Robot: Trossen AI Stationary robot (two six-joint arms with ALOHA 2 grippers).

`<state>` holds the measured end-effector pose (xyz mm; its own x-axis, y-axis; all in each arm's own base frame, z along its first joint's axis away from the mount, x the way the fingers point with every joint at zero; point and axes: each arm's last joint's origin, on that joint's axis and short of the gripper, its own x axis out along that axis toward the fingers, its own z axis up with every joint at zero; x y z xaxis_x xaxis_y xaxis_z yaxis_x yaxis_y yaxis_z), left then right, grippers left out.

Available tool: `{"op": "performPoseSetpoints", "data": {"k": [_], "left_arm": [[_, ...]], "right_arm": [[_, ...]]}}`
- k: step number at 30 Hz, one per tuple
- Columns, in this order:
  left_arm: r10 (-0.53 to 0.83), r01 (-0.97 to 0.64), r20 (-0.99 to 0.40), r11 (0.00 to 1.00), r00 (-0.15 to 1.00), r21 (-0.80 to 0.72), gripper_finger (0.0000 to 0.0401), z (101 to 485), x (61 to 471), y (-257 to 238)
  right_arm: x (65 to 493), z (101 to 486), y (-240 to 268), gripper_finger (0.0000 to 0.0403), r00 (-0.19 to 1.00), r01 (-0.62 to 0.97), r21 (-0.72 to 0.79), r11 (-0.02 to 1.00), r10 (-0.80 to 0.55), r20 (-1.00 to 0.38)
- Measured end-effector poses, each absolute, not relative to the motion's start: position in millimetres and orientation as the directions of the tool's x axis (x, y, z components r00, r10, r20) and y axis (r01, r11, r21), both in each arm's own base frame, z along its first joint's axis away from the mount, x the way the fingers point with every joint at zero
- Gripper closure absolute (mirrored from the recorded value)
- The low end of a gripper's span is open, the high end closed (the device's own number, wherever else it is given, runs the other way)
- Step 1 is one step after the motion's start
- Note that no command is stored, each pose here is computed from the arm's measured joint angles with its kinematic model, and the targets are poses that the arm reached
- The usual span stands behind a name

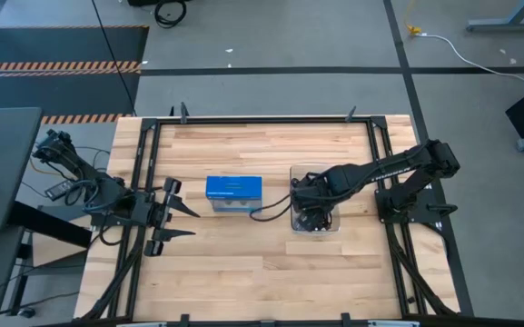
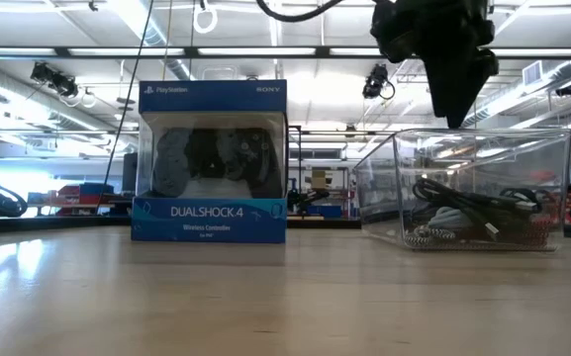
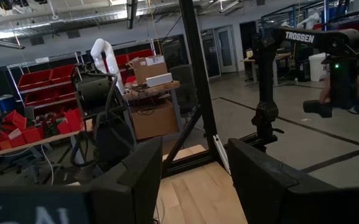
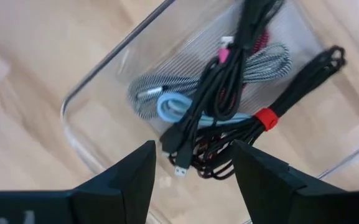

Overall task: Pick and place USB-C Cables
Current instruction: Return to Home Position

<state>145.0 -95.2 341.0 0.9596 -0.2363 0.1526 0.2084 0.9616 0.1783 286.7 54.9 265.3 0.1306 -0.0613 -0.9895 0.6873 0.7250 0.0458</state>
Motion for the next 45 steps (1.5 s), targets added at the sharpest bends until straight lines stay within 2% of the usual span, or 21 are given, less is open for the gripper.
{"op": "performPoseSetpoints", "data": {"k": [5, 8, 14, 17, 23, 30, 34, 39, 40, 45], "left_arm": [[-0.236, 0.208, 0.153, 0.962, 0.960, 0.179, 0.0213, 341, 145, -95], [-0.236, 0.208, 0.153, 0.962, 0.960, 0.179, 0.0213, 341, 145, -95], [-0.236, 0.202, 0.153, 0.957, 0.960, 0.208, 0.0213, 341, 145, -95], [-0.236, 0.196, 0.149, 0.950, 0.960, 0.244, 0.0213, 341, 145, -95], [-0.171, 0.140, 0.134, 0.966, 0.976, 0.218, 0.0213, 339, 146, -92], [-0.122, 0.104, 0.089, 0.976, 0.988, 0.189, 0.0215, 335, 147, -91], [-0.018, 0.005, 0.081, 0.986, 0.997, 0.164, 0.0252, 334, 147, -88], [0.021, -0.022, 0.010, 0.986, 1.000, 0.162, 0.0371, 329, 140, -82], [0.016, -0.013, -0.019, 0.986, 1.000, 0.165, 0.0385, 326, 138, -81], [-0.011, 0.021, -0.082, 0.992, 0.997, 0.123, 0.0390, 322, 123, -70]], "right_arm": [[288, 266, 55, 0.0198, 0.139, 0.491, 0.053, 0.870, -0.018, -0.990], [288, 266, 55, 0.0206, 0.141, 0.392, 0.032, 0.919, -0.026, -0.990], [292, 271, 49, 0.0225, 0.191, 0.324, 0.036, 0.945, -0.029, -0.981], [298, 288, 47, 0.0236, 0.288, 0.304, 0.055, 0.951, -0.036, -0.957], [307, 331, 45, 0.0245, 0.503, 0.207, 0.103, 0.973, -0.015, -0.864], [297, 353, 42, 0.0249, 0.567, 0.203, 0.067, 0.977, -0.061, -0.822], [290, 358, 40, 0.0283, 0.571, 0.228, 0.031, 0.973, -0.108, -0.814], [280, 367, 41, 0.0382, 0.595, 0.209, -0.021, 0.978, -0.144, -0.791], [277, 369, 42, 0.0392, 0.606, 0.193, -0.029, 0.981, -0.143, -0.782], [258, 373, 44, 0.0388, 0.686, 0.155, -0.035, 0.987, -0.133, -0.715]]}}
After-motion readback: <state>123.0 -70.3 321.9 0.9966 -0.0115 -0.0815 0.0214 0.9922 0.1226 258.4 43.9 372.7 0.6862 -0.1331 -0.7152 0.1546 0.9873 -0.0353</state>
